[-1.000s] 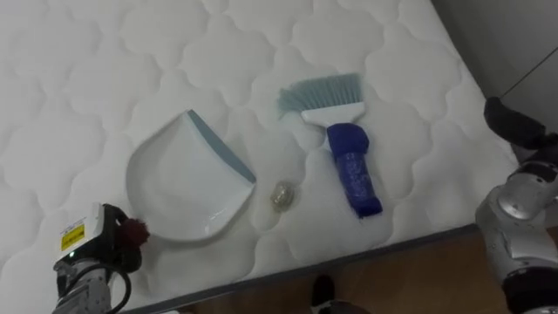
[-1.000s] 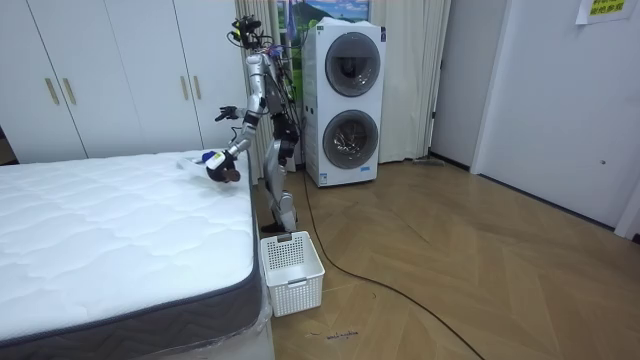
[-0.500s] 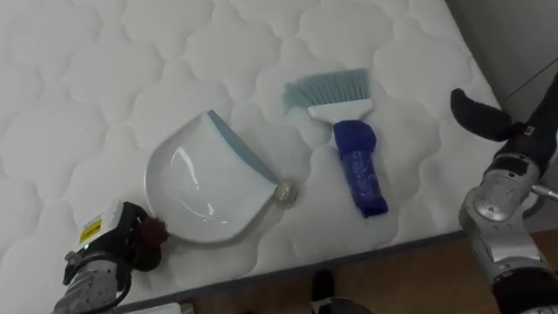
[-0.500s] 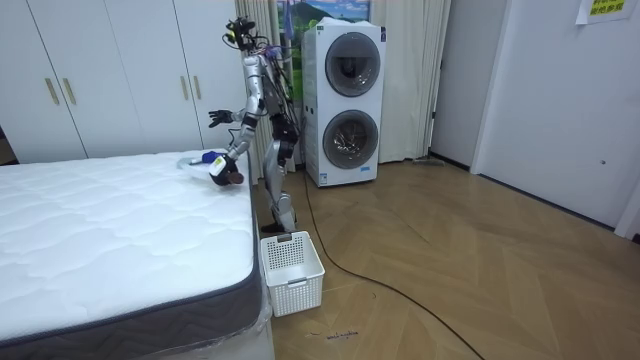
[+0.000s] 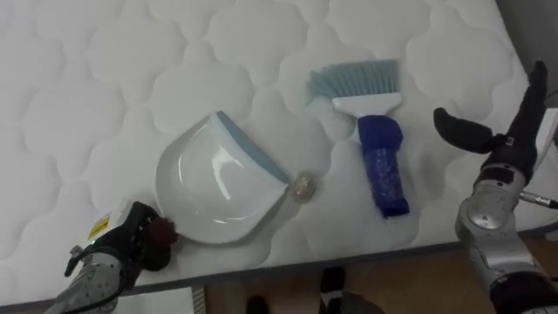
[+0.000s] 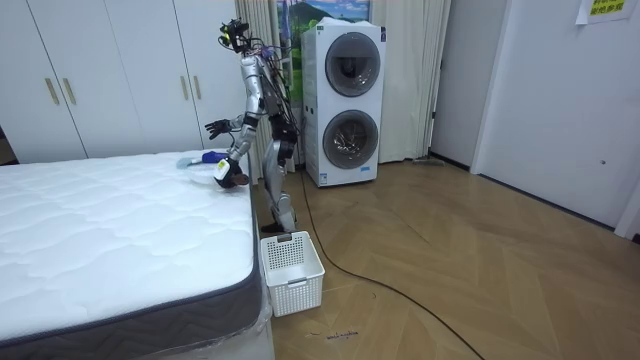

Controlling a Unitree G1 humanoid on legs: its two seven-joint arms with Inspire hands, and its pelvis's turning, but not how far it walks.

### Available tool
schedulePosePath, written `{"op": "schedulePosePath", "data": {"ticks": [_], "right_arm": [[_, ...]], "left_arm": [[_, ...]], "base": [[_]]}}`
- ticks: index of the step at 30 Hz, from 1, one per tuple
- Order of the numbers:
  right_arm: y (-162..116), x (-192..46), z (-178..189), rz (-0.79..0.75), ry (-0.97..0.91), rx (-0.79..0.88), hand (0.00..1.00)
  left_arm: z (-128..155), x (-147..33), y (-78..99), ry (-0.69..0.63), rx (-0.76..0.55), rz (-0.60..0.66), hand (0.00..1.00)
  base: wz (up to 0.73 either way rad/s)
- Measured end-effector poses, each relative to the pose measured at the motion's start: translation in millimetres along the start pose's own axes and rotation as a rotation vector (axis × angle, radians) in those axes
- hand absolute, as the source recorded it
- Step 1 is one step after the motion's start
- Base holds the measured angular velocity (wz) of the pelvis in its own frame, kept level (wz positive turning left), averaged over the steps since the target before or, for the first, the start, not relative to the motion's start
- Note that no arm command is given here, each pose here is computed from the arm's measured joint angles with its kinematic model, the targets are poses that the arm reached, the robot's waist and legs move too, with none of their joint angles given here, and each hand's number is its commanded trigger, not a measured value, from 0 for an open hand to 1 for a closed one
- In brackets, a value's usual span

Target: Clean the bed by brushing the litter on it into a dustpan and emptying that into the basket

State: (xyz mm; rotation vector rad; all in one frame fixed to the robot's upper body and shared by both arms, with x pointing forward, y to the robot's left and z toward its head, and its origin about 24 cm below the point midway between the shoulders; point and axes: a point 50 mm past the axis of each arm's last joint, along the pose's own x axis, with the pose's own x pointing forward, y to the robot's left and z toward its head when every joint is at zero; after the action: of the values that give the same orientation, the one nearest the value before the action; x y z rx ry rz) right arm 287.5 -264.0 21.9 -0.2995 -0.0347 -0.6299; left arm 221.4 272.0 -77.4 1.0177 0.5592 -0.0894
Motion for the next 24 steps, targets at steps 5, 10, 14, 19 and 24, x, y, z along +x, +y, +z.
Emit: {"op": "schedulePosePath", "data": {"ticks": [5, 10, 14, 19, 24], "right_arm": [[4.6, -2.6, -3.0, 0.068, 0.012, -0.013, 0.0], [6.4, -5.4, -9.9, 0.11, 0.036, -0.04, 0.0], [5.8, -7.7, -15.4, 0.138, 0.054, -0.055, 0.0], [4.5, -12.2, -23.8, 0.171, 0.084, -0.077, 0.0], [11.5, -16.4, -25.6, 0.245, 0.085, -0.103, 0.0]], "left_arm": [[-6.1, -2.6, -0.4, 0.015, 0.009, -0.011, 1.0], [-7.0, -2.7, 2.0, 0.015, 0.01, -0.004, 1.0], [-12.8, -2.7, 11.9, 0.022, 0.041, 0.013, 1.0], [-18.9, -3.9, 18.5, 0.037, 0.06, 0.028, 1.0], [-19.1, -4.0, 19.8, 0.031, 0.082, 0.04, 1.0]], "base": [[0.0], [0.0], [0.05], [0.03], [0.0]]}}
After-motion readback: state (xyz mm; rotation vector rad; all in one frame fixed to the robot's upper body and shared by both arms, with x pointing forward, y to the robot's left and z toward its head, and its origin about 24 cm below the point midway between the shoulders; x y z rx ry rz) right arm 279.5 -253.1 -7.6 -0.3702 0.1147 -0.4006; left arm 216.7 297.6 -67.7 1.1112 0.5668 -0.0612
